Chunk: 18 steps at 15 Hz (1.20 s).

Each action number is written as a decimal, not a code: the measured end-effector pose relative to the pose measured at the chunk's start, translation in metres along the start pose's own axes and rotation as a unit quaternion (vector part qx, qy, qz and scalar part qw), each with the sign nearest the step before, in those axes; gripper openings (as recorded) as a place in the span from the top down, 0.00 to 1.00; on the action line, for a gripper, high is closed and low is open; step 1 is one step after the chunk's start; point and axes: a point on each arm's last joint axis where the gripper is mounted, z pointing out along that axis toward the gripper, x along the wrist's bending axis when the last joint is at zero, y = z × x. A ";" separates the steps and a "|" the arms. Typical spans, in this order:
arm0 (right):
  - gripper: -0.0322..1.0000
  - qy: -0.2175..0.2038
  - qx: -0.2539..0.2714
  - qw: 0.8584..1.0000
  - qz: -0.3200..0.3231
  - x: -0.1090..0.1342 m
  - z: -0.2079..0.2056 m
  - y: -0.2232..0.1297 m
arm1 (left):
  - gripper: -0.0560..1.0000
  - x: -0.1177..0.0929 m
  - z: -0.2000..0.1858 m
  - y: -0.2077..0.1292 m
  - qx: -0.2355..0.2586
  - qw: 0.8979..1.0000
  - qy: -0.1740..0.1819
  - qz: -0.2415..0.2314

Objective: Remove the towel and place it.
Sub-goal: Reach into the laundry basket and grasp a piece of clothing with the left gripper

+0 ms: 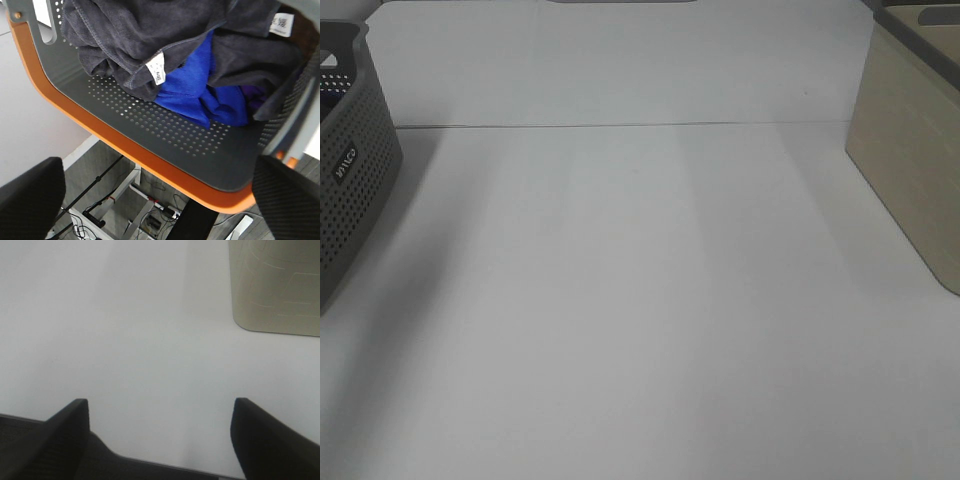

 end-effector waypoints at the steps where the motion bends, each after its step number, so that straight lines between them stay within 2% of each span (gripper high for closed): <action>1: 0.23 0.000 0.000 1.000 0.000 0.000 0.000 0.000 | 0.04 0.007 0.024 0.005 0.013 1.000 -0.007 0.015; 5: 0.23 0.000 0.000 1.000 0.000 0.000 0.000 0.000 | 0.05 0.022 0.103 0.006 0.036 0.996 -0.046 0.070; 11: 0.23 0.000 0.000 1.000 0.000 0.000 0.000 0.000 | 0.06 0.026 0.178 0.023 0.029 0.985 -0.081 0.149; 14: 0.23 0.000 0.000 1.000 0.000 0.000 0.000 0.000 | 0.06 0.024 0.197 0.020 0.030 0.983 -0.090 0.157; 18: 0.23 0.000 0.000 1.000 0.000 0.000 0.000 0.000 | 0.07 0.022 0.207 -0.003 0.041 0.982 -0.104 0.149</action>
